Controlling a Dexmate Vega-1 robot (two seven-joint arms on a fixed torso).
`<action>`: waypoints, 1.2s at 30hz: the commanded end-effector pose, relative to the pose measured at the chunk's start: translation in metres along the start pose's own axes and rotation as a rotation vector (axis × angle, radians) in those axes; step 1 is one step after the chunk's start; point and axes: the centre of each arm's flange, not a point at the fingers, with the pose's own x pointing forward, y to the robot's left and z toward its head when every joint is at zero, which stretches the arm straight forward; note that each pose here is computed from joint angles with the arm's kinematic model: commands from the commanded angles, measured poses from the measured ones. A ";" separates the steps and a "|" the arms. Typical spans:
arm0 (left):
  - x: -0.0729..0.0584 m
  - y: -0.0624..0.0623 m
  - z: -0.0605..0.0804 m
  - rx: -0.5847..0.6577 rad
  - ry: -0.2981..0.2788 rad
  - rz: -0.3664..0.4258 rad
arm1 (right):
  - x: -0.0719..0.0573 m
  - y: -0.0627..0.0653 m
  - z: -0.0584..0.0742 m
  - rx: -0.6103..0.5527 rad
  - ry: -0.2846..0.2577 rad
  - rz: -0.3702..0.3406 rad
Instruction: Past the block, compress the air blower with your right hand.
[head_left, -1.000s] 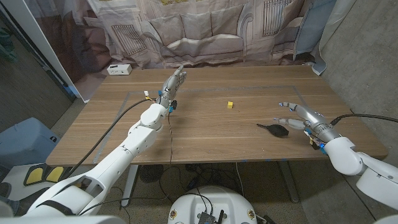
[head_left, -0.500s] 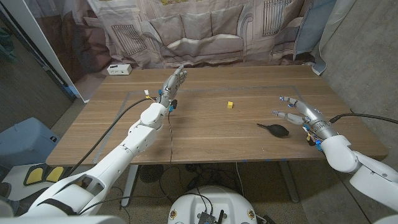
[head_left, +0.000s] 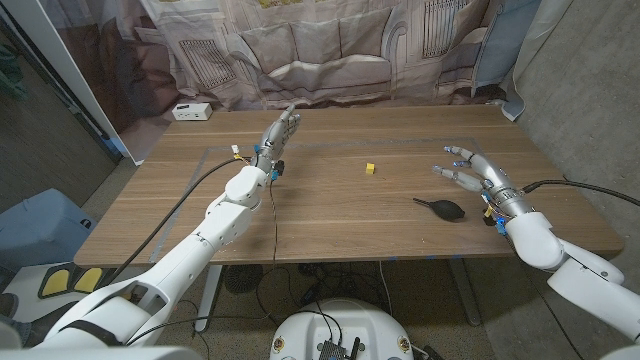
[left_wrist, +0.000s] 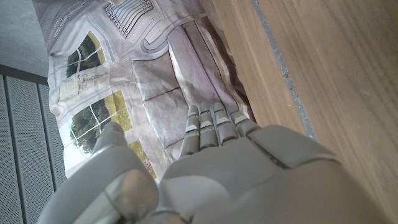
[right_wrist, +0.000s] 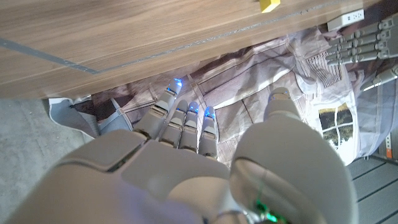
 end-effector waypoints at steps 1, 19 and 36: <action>-0.002 0.002 -0.003 0.000 0.011 -0.002 | 0.017 0.005 0.002 0.215 -0.055 -0.020; 0.000 0.001 -0.001 0.000 0.007 -0.015 | 0.041 0.009 0.004 0.402 -0.109 -0.013; -0.001 0.001 0.002 0.000 0.001 -0.029 | 0.072 0.014 0.001 0.572 -0.125 0.030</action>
